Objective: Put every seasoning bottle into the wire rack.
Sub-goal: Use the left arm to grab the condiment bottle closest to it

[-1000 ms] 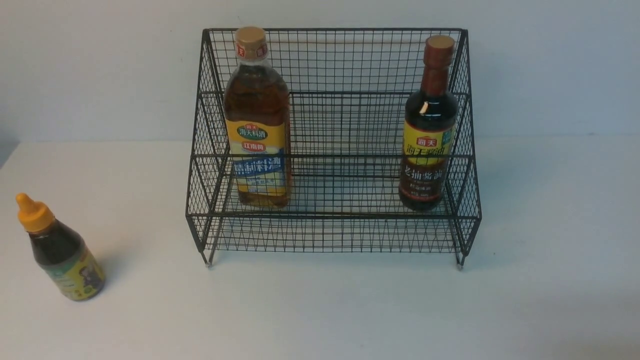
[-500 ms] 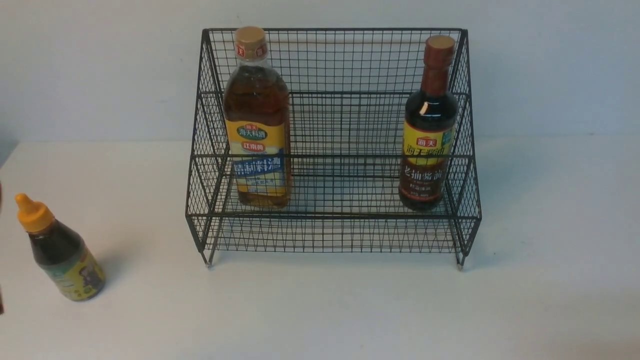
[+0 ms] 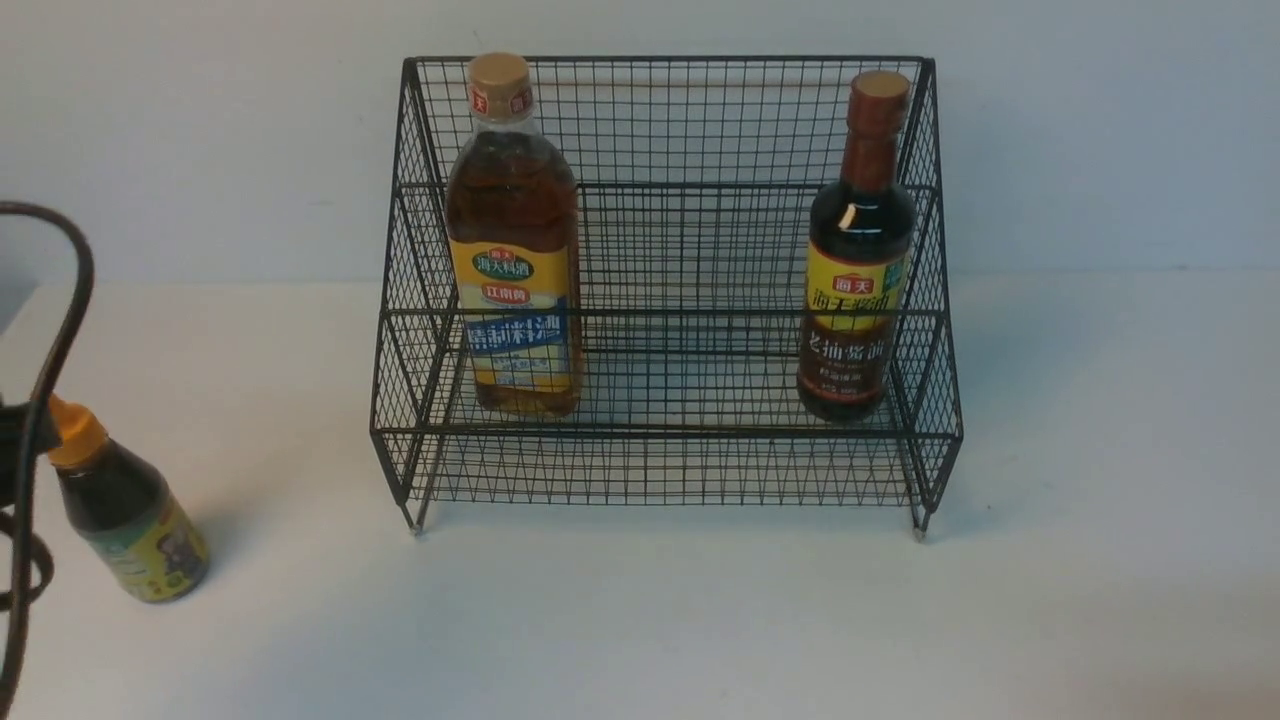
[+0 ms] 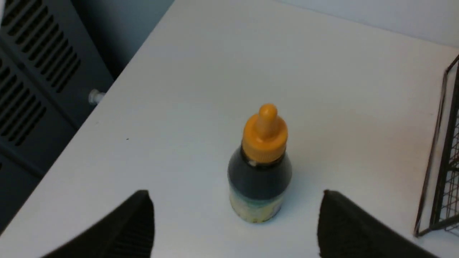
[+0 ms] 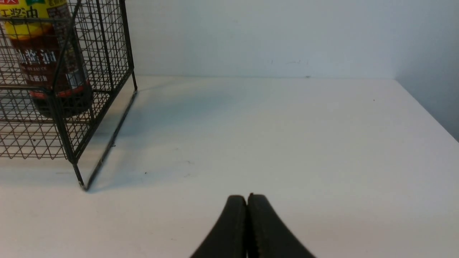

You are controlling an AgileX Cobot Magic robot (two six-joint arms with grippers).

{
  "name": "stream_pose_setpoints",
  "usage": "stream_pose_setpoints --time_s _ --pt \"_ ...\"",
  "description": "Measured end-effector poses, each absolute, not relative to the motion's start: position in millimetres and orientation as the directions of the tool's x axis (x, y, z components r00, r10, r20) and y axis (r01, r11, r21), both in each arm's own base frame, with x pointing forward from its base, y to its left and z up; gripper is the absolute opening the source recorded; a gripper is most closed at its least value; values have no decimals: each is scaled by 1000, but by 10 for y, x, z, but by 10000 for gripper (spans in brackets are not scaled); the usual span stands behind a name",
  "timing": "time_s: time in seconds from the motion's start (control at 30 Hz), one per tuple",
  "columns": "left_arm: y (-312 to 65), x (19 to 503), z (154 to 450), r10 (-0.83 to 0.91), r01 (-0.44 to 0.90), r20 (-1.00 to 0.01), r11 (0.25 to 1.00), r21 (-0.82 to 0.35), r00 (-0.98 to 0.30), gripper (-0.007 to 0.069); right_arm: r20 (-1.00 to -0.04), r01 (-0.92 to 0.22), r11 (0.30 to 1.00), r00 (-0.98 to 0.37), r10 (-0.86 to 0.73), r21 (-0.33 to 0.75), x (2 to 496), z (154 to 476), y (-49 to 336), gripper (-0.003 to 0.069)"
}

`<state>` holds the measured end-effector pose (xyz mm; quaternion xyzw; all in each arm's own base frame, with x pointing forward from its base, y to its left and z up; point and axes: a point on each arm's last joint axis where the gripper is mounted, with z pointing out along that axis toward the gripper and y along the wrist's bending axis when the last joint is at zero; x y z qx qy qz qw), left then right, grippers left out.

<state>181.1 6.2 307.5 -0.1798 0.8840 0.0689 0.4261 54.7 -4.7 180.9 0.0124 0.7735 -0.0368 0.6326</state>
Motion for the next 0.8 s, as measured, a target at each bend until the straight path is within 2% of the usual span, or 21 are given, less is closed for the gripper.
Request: stream_pose_setpoints --time_s 0.17,0.5,0.8 --pt "24 2148 3009 -222 -372 -744 927 39 -630 645 -980 66 997 -199 -27 -41 547 1809 -47 -15" --pt "16 2520 2697 -104 -323 -668 922 214 -737 648 -980 66 997 -199 -27 -41 547 1809 -47 -15" --pt "-12 2688 2451 -116 -325 -623 917 232 -773 622 -980 66 997 -199 -27 -41 547 1809 -47 -15"
